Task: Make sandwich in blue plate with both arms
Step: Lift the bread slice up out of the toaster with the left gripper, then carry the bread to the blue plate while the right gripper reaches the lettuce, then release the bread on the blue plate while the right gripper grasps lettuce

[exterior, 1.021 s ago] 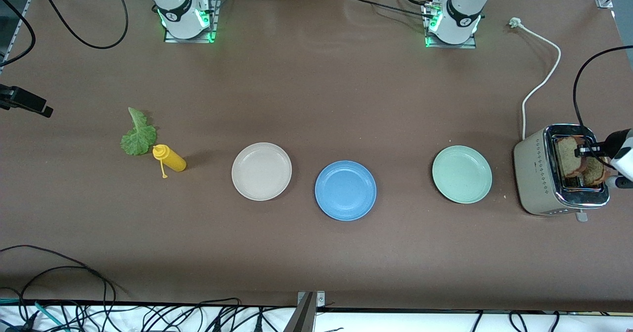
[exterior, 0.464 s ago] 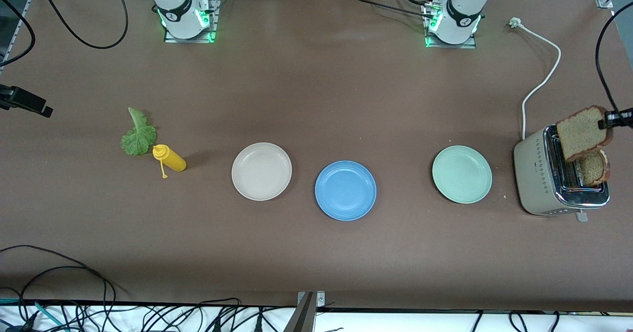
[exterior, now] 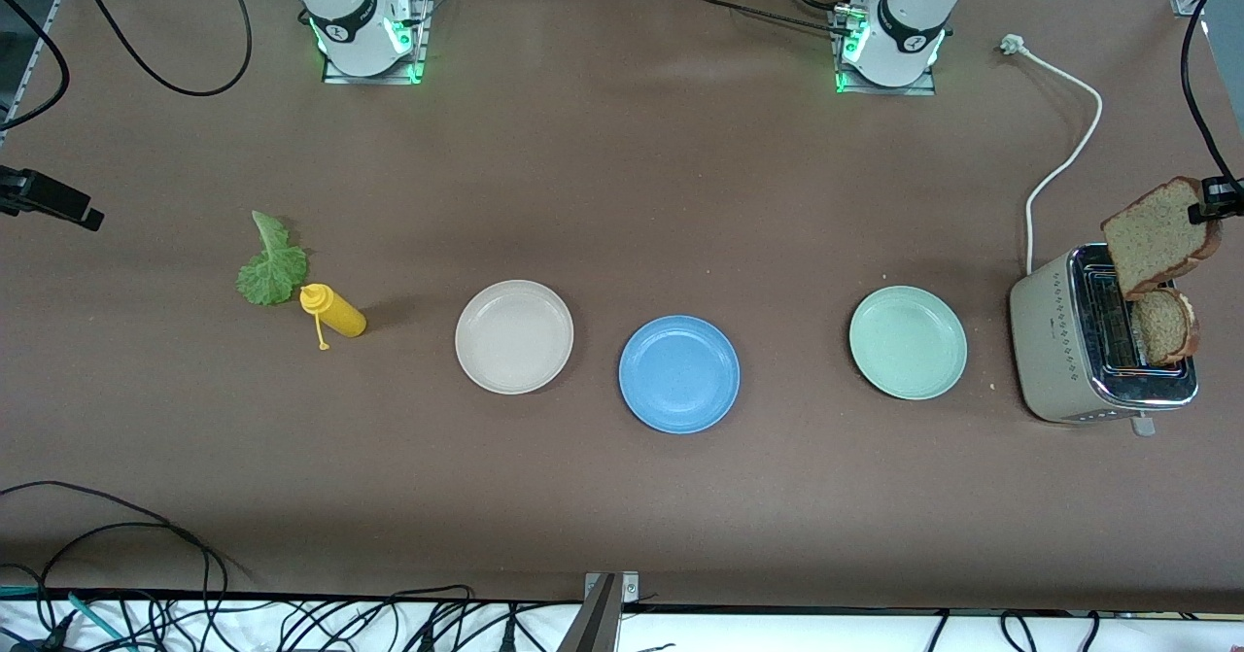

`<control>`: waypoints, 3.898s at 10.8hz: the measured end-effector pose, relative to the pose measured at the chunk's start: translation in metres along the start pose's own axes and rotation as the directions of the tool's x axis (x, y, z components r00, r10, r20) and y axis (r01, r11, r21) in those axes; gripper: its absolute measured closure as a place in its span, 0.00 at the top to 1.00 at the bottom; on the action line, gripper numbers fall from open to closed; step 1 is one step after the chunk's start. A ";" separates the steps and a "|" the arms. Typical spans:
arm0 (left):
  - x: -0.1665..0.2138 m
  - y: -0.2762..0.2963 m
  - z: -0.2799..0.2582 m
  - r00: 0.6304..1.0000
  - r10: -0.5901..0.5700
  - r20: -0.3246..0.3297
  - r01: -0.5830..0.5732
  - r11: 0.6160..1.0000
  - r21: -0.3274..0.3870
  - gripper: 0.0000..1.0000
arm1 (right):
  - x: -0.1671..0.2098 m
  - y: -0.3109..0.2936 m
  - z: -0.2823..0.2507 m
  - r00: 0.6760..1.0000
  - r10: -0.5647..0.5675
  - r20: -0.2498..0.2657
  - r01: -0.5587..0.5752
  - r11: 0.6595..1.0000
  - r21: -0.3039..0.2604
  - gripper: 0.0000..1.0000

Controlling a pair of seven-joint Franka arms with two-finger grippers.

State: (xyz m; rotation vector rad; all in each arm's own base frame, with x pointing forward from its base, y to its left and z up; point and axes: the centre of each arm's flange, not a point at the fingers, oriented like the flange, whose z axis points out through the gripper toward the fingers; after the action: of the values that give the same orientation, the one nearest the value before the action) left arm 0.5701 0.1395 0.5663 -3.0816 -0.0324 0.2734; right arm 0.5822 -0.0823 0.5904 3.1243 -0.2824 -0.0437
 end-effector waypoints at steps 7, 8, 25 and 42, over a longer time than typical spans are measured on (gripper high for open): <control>0.043 0.086 0.046 0.999 0.033 0.025 -0.024 0.953 -0.302 0.08 | 0.000 0.000 0.000 1.000 0.000 -0.001 0.000 1.000 0.000 1.00; 0.055 0.108 0.062 0.998 0.041 0.041 -0.024 0.934 -0.357 0.08 | 0.000 0.000 0.000 1.000 0.000 -0.001 0.000 1.000 0.000 1.00; 0.130 0.429 0.244 0.999 -0.009 0.038 0.033 0.712 -0.702 0.08 | 0.007 -0.055 0.031 0.997 -0.065 0.051 0.065 0.998 0.001 1.00; 0.153 0.418 0.300 1.000 0.000 -0.017 -0.012 0.724 -0.690 0.08 | -0.037 0.008 0.349 0.950 -0.203 0.236 0.222 0.973 -0.058 1.00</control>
State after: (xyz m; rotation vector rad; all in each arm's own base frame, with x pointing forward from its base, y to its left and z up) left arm 0.6746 -0.2607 0.2241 -3.8381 -0.1611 0.2889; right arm 0.5349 -0.0846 0.2428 3.0502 0.0574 -0.4073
